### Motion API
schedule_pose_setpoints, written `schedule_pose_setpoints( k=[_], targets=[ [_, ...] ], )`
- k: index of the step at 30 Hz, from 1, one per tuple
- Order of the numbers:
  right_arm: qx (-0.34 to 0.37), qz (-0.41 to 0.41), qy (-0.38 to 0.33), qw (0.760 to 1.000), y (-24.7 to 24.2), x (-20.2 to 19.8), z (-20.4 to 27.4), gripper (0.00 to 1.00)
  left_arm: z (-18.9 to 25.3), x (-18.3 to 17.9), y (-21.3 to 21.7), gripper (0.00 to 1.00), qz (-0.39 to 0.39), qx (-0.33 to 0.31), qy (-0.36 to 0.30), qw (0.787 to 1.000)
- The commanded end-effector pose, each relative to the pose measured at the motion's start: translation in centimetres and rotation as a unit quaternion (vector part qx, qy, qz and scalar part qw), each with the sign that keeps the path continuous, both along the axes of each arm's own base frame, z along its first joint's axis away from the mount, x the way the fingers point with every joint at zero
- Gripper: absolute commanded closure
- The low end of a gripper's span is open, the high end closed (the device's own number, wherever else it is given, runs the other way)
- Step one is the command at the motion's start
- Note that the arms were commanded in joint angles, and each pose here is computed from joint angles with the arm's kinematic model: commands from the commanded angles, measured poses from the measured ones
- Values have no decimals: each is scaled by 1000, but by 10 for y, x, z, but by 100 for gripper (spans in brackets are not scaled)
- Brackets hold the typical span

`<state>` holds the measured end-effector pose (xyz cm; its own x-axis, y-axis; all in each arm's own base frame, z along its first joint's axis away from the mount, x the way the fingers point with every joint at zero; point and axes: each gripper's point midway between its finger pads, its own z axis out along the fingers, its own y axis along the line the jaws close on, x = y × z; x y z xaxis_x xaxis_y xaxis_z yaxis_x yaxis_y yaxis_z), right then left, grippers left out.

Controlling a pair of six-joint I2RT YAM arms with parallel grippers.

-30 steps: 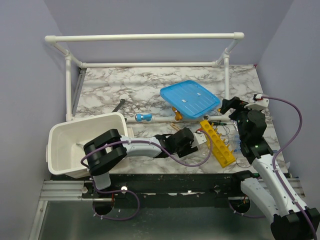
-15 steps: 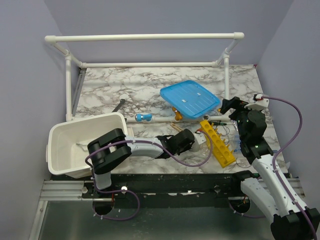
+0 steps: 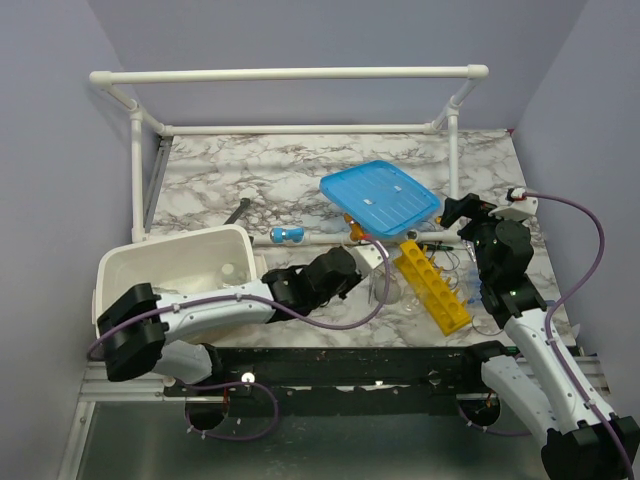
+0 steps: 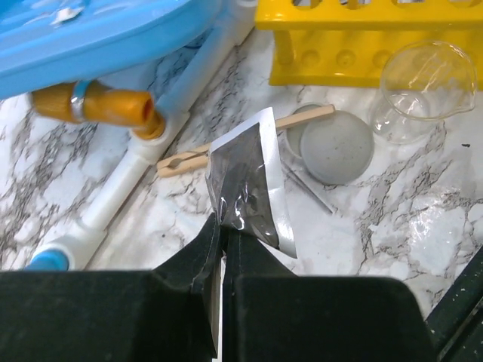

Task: Organize the chemistry lab equipment

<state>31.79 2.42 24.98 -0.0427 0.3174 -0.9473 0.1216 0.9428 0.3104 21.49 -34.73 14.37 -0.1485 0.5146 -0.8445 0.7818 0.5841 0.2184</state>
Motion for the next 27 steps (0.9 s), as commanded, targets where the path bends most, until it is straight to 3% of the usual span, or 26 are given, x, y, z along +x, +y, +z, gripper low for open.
schedule_pose_setpoints(
  k=[1,4,9,16,22,27],
  targets=[
    [5,7,-9,1000,2,0,9,0,12,8,48,100,94,-23,18,995],
    [5,7,-8,1000,2,0,8,0,36,20,81,100,157,-69,32,985],
    [6,9,-7,1000,3,1,7,0,84,36,138,100,262,-164,57,949],
    [7,10,-2,1000,4,2,4,0,113,36,232,100,426,-215,92,874],
    [7,9,-1,1000,4,3,3,0,104,9,289,100,519,-213,93,823],
    [8,13,2,1000,5,4,2,0,68,-9,303,100,546,-203,141,801]
  ],
)
